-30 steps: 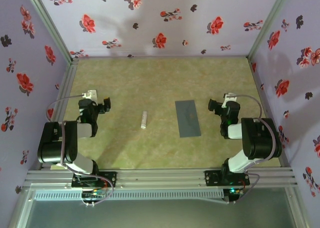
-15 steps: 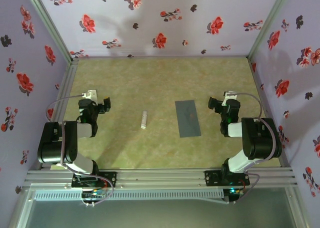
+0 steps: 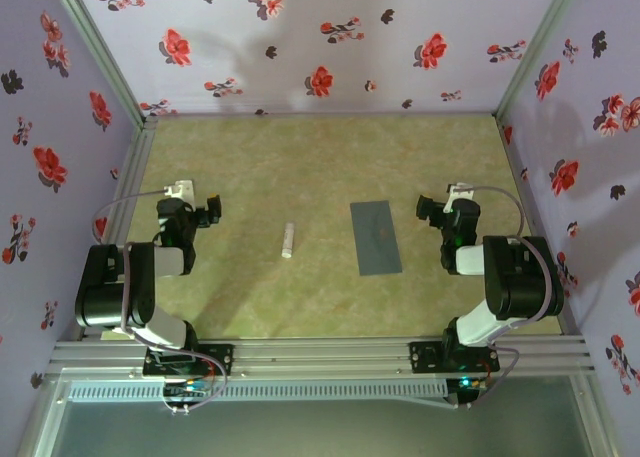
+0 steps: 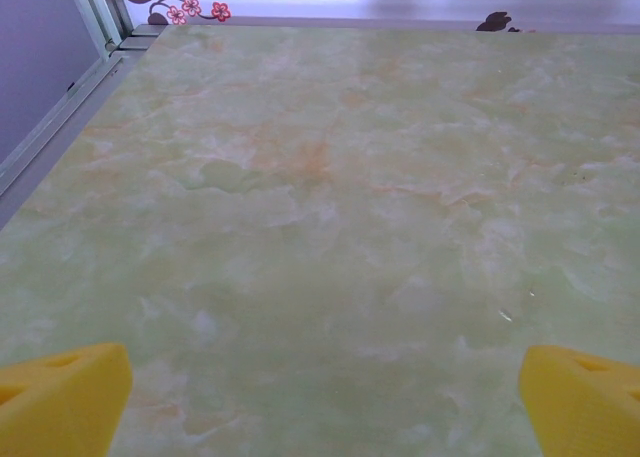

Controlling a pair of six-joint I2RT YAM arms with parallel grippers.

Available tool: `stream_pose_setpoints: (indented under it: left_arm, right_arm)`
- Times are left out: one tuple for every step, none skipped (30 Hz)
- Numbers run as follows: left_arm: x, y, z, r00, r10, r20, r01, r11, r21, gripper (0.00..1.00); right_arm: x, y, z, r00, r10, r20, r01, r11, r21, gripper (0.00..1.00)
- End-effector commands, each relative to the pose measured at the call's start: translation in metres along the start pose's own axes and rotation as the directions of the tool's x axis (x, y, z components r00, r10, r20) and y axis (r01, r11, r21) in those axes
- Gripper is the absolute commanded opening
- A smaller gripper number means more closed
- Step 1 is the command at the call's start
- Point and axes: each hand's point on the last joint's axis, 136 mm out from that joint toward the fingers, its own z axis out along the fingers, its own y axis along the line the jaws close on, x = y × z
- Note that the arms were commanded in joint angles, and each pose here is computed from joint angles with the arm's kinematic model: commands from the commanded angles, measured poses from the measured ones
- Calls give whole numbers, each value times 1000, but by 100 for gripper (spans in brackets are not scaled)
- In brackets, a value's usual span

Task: Place the letter into the envelope and seal it

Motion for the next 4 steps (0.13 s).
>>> stream_pose_setpoints:
  left_arm:
    - [-2, 3, 1, 1000, 16, 18, -16, 1000, -7, 100]
    - [-2, 4, 0, 1000, 15, 19, -15, 1000, -8, 100]
    - [-2, 4, 1, 1000, 16, 18, -15, 1000, -8, 100]
    - [-2, 4, 1, 1000, 16, 18, -15, 1000, -8, 100]
  right_arm:
    - [-12, -2, 4, 1000, 5, 22, -5, 1000, 15, 99]
    - [-11, -2, 3, 1000, 3, 21, -4, 1000, 15, 99]
    - [-10, -3, 2, 1000, 3, 20, -4, 1000, 15, 99]
    - [-11, -3, 1, 1000, 5, 29, -6, 1000, 15, 99]
